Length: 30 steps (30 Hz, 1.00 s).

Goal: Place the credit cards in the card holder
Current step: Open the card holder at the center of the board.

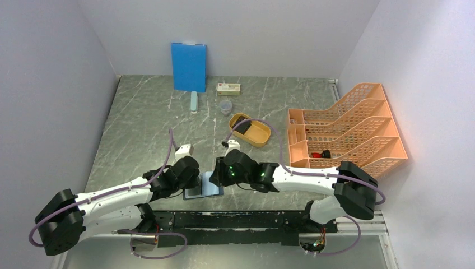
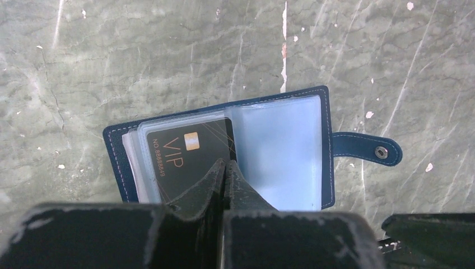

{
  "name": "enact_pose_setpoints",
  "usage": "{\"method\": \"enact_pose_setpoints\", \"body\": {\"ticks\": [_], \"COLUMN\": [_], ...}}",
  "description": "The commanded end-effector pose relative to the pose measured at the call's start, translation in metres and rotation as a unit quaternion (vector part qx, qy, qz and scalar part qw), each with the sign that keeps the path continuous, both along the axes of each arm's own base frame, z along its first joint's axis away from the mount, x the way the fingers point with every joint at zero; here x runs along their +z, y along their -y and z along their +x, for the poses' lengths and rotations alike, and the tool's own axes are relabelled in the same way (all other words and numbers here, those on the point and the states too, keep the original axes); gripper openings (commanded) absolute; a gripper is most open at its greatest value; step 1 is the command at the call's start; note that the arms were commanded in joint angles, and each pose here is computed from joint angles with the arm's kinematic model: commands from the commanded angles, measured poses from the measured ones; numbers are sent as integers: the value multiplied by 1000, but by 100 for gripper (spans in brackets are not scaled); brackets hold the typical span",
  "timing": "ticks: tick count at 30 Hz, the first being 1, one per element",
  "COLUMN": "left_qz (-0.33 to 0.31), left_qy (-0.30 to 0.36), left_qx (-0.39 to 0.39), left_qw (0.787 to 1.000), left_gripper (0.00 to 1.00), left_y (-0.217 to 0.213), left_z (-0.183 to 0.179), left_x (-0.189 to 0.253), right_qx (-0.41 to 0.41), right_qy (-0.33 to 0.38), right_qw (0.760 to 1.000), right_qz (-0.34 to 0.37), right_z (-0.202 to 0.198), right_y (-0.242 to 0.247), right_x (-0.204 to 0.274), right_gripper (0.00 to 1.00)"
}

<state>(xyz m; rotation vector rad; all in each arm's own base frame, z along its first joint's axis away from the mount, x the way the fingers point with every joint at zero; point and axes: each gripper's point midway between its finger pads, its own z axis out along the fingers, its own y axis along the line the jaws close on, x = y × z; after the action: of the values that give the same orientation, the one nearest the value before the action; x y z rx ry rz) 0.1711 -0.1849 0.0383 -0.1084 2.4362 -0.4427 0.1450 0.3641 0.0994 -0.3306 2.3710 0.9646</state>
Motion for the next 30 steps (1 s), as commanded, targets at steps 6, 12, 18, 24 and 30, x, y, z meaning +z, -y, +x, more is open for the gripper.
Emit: {"method": "enact_pose_setpoints", "body": {"ticks": [6, 12, 18, 24, 30], "left_qz": [0, -54, -66, -54, -22], "left_qy": [7, 22, 17, 0, -9], "left_qx": [11, -30, -59, -77, -74], "left_qw": [1000, 998, 996, 996, 997], "left_gripper": [8, 51, 55, 55, 55], "left_y": [-5, 18, 41, 54, 51], "left_z": [1, 1, 6, 9, 13], "left_x": [3, 22, 27, 17, 5], "right_qx": [-14, -57, -64, -74, -74], "right_qy": [-17, -30, -39, -41, -41], "right_qw": [999, 997, 996, 995, 994], "right_qz": [-35, -40, -53, -62, -63], "right_z": [7, 15, 13, 15, 16], "right_y": [-9, 17, 27, 35, 37], "right_x": [-23, -40, -52, -58, -59], "right_gripper": [30, 31, 31, 30, 30]}}
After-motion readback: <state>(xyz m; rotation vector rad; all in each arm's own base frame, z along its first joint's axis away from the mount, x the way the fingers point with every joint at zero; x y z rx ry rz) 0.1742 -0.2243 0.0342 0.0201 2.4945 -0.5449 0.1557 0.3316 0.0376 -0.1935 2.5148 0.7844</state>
